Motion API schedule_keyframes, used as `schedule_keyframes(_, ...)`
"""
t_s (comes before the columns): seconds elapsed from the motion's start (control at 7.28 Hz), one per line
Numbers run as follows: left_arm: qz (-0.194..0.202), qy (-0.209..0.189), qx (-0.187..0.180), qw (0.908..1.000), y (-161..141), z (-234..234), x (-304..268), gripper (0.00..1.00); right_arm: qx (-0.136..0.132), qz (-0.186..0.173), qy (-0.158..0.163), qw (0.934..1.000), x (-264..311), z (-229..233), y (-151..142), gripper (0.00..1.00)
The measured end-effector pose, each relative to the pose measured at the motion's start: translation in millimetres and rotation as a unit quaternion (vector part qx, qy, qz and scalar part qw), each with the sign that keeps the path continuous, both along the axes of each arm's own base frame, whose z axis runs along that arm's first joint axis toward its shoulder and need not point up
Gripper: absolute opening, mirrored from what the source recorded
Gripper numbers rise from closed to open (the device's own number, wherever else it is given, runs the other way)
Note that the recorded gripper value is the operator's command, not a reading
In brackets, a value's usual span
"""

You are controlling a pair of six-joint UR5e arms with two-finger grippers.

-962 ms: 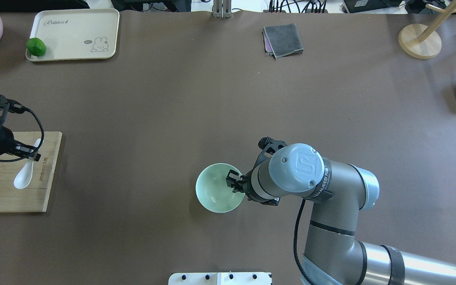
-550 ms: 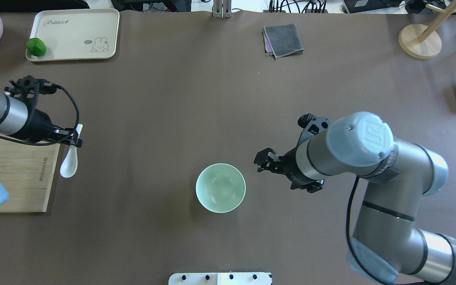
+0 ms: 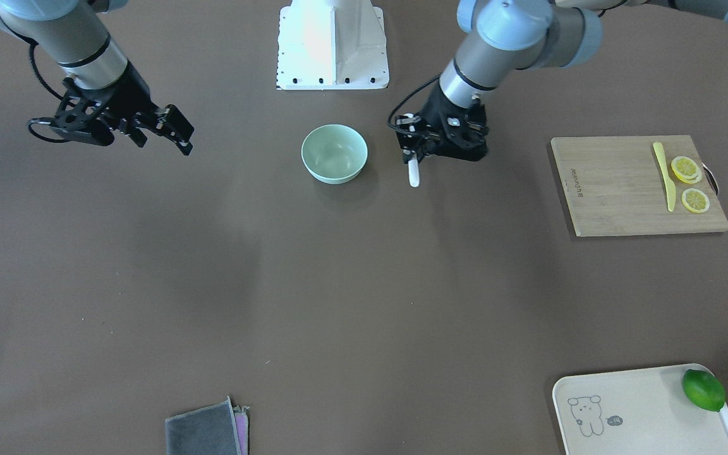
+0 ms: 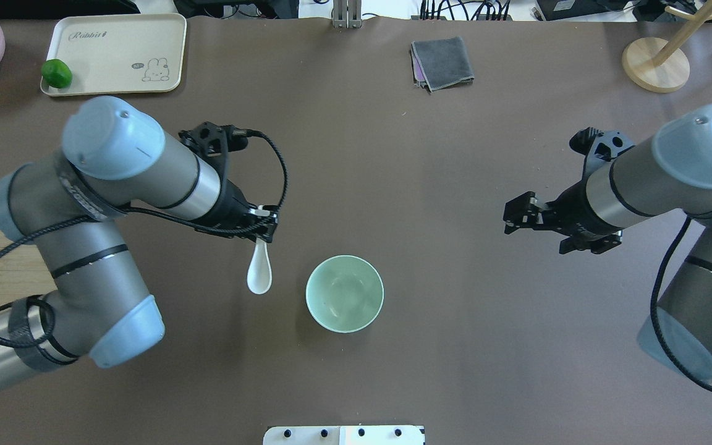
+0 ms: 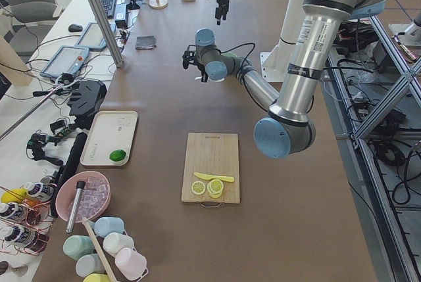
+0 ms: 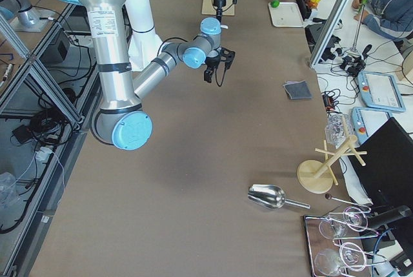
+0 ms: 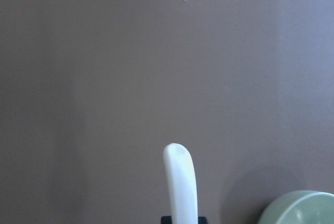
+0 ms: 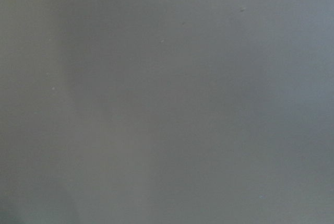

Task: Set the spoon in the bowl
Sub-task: 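Carry the white spoon over the green bowl and lower it in with the left gripper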

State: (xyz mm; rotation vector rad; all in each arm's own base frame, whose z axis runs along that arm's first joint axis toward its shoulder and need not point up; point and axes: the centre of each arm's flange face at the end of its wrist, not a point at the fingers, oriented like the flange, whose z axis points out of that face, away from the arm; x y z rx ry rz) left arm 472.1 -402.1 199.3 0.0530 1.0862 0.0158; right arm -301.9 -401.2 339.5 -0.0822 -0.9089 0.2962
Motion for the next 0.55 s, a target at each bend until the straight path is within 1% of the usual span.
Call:
schedule_keyframes(0.14, -0.001, 0.003, 0.001, 1.0000, 16.1, -21.4, 30.6, 0.00, 0.012, -0.008, 0.011, 0.9998, 25.3, 19.5, -7.8, 1.00)
schedule_keyframes(0.27, 0.000, 0.003, 0.001, 1.0000, 23.3, -33.2, 50.3, 0.00, 0.021, -0.013, 0.019, 0.9995, 42.7, 33.4, -12.5, 1.00)
schedule_keyframes(0.55, 0.000, 0.002, 0.004, 1.0000, 26.7, -41.0, 65.1, 0.00, 0.023, -0.015, 0.027, 0.9993, 56.4, 47.4, -14.2, 1.00)
